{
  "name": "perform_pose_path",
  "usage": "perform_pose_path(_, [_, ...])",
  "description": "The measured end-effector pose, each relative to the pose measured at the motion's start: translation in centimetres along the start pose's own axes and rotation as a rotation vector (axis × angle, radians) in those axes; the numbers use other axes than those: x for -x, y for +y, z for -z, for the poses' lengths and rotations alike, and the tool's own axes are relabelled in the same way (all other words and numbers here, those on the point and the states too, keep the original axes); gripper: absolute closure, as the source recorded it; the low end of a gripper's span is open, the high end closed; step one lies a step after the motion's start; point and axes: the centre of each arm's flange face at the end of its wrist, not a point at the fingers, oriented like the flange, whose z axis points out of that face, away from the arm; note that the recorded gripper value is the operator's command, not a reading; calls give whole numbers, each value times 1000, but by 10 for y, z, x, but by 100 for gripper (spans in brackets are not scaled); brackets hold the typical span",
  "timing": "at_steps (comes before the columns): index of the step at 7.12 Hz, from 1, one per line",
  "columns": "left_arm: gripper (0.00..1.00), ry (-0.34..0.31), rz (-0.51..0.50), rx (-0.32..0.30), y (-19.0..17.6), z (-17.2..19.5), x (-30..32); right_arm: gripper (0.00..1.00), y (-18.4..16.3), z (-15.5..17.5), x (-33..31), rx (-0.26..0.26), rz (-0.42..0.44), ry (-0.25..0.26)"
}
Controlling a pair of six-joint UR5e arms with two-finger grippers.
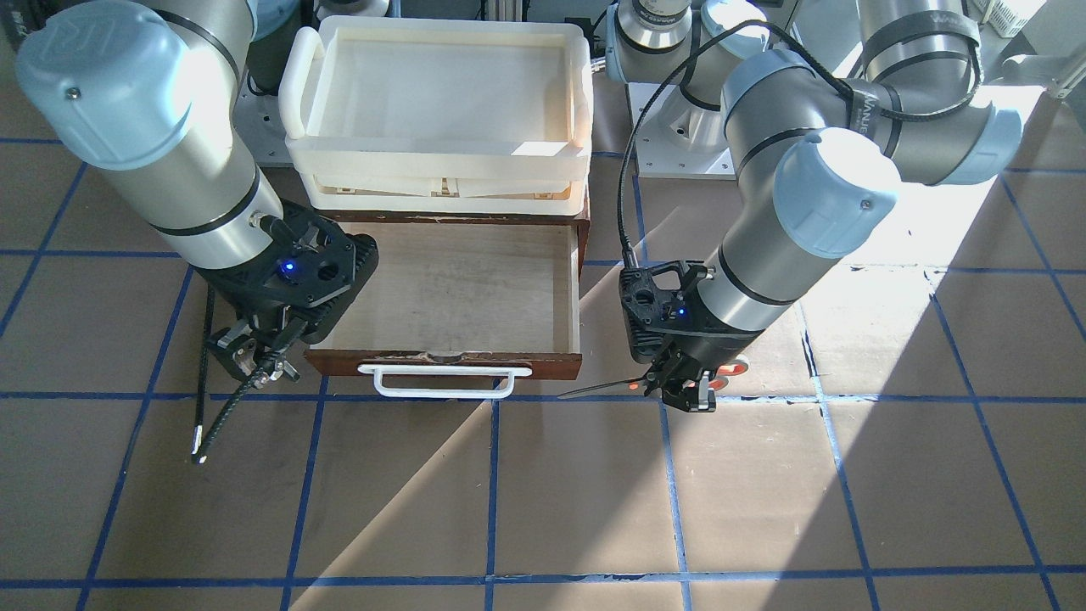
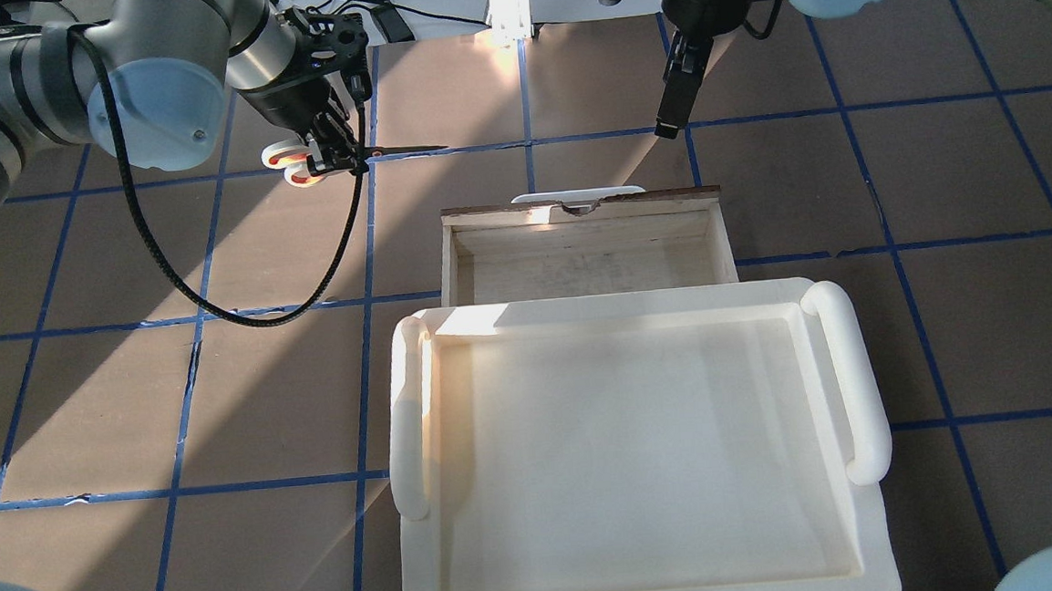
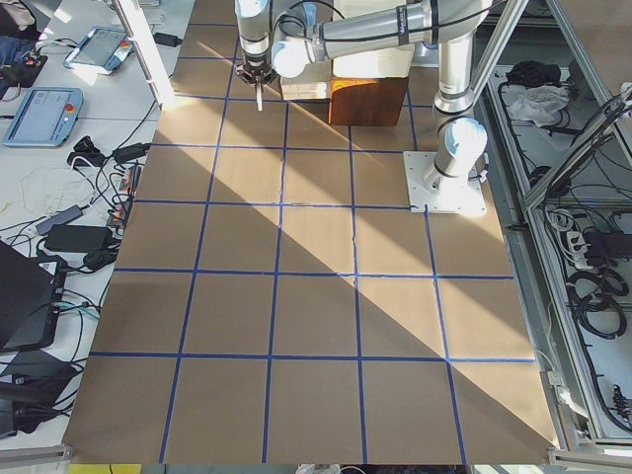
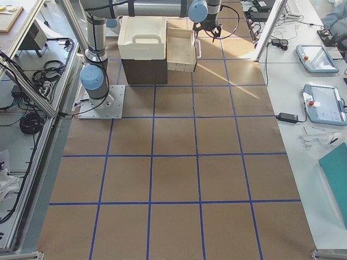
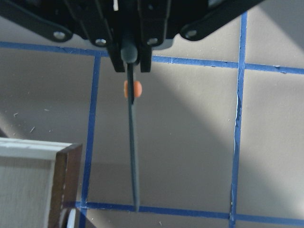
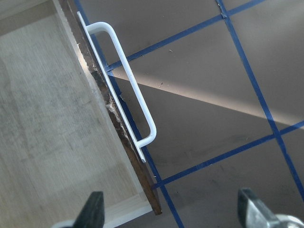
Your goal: Place scissors in drawer with both arms
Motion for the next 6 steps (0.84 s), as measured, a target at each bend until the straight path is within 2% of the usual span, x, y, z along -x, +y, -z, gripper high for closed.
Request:
perform_pose_path(3, [100,23,-90,-9,-85,-7,-51,0,38,31,-3,12,-565,28])
perform_pose_path(4, [100,41,-98,-9,-102,-14,-68,0,41,35,-1,15,-694,28])
perform_pose_path(6, [100,66,-97,-8,-119,-24,-92,0,46,41,8,32,-845,17])
